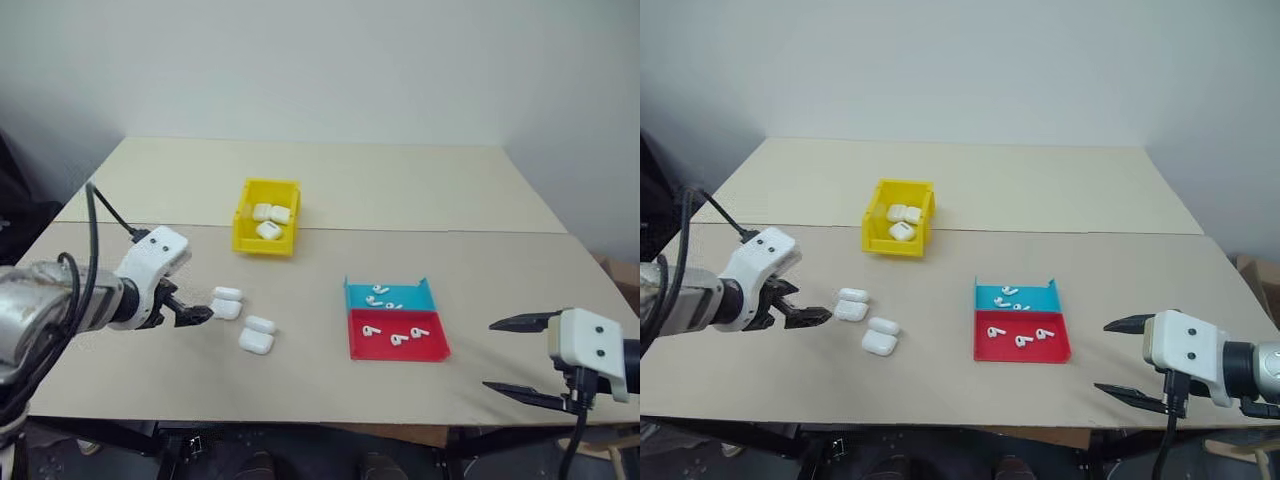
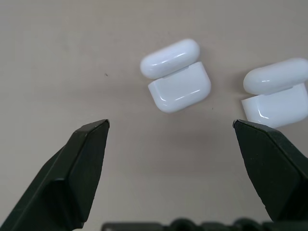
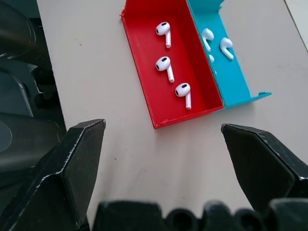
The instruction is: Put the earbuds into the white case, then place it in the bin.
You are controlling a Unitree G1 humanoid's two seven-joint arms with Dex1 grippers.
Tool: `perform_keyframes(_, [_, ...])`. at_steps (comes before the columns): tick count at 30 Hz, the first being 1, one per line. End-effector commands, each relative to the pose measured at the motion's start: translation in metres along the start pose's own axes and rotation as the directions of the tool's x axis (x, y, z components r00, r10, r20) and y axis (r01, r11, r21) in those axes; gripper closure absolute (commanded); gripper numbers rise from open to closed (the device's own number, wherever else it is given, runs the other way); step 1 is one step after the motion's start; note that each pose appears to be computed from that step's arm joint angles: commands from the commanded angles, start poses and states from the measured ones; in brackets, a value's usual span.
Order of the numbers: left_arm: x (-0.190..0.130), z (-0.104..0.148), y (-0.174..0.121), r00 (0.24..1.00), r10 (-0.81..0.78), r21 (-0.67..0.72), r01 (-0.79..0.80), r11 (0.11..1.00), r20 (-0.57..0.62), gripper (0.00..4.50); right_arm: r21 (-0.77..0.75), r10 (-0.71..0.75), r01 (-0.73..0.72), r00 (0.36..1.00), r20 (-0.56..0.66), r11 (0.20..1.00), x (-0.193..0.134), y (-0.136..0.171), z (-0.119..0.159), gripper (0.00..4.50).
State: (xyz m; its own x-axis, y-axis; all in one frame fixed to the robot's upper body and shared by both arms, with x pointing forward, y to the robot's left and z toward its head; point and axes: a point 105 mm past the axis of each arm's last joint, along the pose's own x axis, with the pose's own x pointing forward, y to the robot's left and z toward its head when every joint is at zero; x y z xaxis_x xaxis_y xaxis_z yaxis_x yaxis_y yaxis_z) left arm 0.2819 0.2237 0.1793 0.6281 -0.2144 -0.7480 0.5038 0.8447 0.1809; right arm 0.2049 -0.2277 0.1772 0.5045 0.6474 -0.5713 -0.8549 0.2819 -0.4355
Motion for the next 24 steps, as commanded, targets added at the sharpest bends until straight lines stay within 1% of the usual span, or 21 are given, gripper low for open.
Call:
perform_keyframes(1, [-0.003,0.004,0.007,0.998,0.048,0.003,-0.048,0.999,-0.037,0.0,-0.034,-0.016,0.017,1.0,0.014,0.999,0.001,-0.003,0.005,0.04])
perform_keyframes(4, [0.008,0.006,0.01,0.997,0.032,-0.073,-0.037,0.997,-0.066,0.0,-0.032,-0.008,0.009,1.0,0.02,0.999,0.004,-0.004,0.004,0.04])
perform_keyframes(8, [0.023,0.012,-0.001,0.996,-0.026,-0.126,0.016,0.992,-0.081,0.0,-0.03,-0.004,0.005,1.0,0.024,1.0,0.006,-0.006,0.003,0.04])
perform_keyframes(12, [0.039,0.021,-0.008,0.996,-0.036,-0.192,0.02,0.981,-0.08,0.0,-0.023,0.001,0.0,1.0,0.027,1.0,0.007,-0.004,0.001,0.04])
perform_keyframes(14, [0.042,0.027,-0.011,0.997,-0.021,-0.19,0.006,0.982,-0.077,0.0,-0.02,0.004,-0.003,1.0,0.028,1.0,0.007,-0.002,0.0,0.04])
perform_keyframes(17, [0.047,0.03,-0.007,0.994,0.047,-0.197,-0.065,0.978,-0.095,0.0,-0.019,0.003,-0.002,1.0,0.023,1.0,0.006,-0.001,-0.001,0.04])
perform_keyframes(24, [0.054,0.028,-0.011,0.99,0.059,-0.224,-0.086,0.971,-0.127,0.0,-0.008,-0.007,0.007,1.0,0.025,1.0,0.006,0.0,-0.003,0.04])
